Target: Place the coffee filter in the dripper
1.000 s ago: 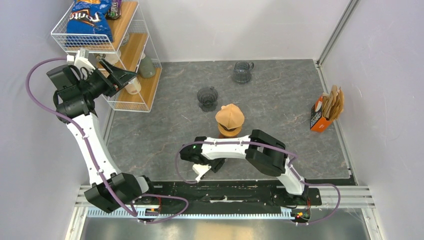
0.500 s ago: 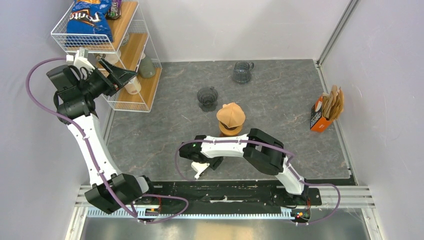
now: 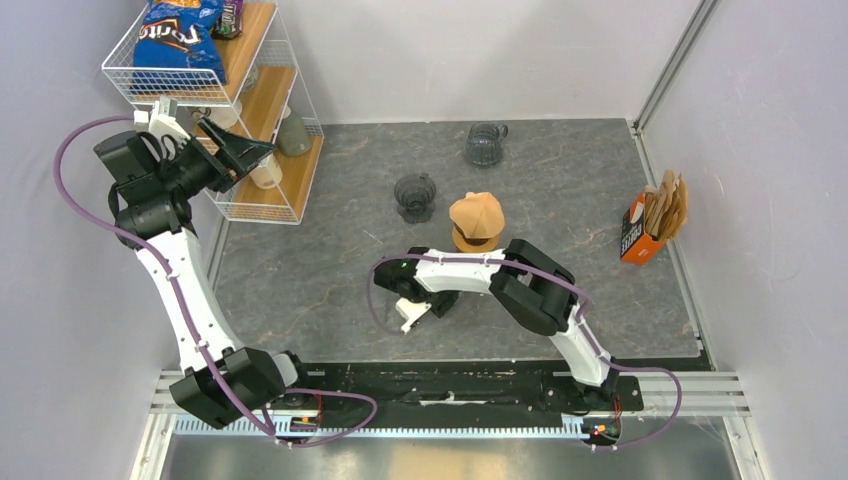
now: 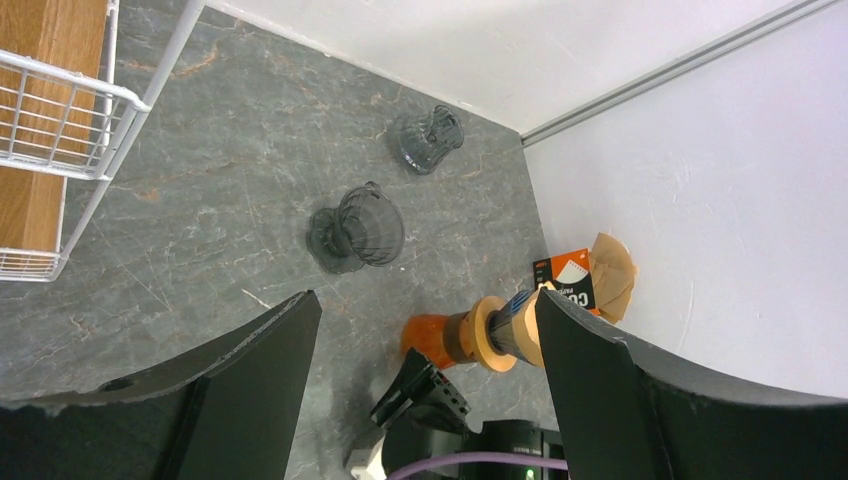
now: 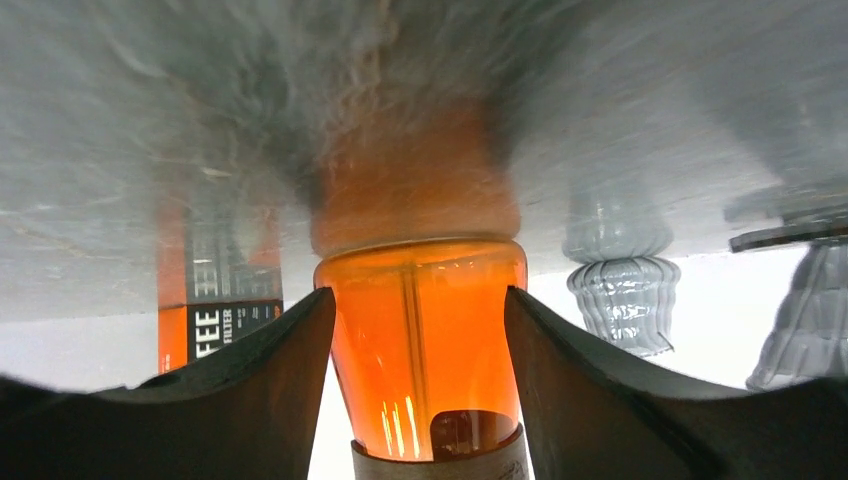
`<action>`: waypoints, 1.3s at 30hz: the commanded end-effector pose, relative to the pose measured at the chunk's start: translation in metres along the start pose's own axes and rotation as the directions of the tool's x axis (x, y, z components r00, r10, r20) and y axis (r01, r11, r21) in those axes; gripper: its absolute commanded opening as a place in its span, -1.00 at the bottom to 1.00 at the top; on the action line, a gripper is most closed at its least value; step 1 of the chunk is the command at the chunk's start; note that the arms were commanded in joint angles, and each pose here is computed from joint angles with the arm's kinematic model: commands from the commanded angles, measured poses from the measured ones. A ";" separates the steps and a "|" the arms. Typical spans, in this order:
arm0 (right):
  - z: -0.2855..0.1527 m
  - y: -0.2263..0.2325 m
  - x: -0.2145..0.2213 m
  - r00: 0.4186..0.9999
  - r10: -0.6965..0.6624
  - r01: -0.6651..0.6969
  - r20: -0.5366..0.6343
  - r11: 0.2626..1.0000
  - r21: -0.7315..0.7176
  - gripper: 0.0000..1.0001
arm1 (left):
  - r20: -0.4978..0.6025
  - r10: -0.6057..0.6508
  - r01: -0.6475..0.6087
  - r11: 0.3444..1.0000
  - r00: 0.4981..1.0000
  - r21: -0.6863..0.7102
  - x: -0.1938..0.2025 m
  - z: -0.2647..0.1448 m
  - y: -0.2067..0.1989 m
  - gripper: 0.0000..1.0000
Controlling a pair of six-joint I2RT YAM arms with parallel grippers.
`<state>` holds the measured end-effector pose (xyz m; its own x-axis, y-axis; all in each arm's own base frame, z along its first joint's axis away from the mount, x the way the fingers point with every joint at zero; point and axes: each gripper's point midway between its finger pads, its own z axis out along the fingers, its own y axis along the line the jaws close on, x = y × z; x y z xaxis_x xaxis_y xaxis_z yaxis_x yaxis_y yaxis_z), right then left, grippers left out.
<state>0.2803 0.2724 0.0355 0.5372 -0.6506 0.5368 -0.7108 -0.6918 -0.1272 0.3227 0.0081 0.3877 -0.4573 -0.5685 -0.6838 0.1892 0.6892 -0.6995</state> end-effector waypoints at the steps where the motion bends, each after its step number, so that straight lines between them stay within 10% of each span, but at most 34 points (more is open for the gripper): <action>1: 0.014 -0.002 0.026 0.996 -0.064 0.064 -0.058 0.998 -0.008 0.41 | 0.011 0.011 -0.011 0.999 1.000 0.035 -0.002 -0.003 -0.010 0.75; 28: 0.085 0.017 0.136 0.992 0.075 -0.086 -0.101 0.991 -0.107 0.40 | -0.015 -0.006 0.006 1.000 1.000 0.019 0.006 0.004 -0.001 0.74; 39: 0.002 -0.001 0.134 0.966 0.235 -0.238 0.109 0.971 0.016 0.45 | -0.087 0.087 -0.087 0.996 0.992 0.011 0.029 0.012 0.000 0.75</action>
<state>0.3701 0.1575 0.0467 0.4224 -0.7465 0.5141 -0.8195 -0.5568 -0.1352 0.3227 -0.0061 0.3717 -0.5073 -0.5393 -0.6721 0.1969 0.6867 -0.6997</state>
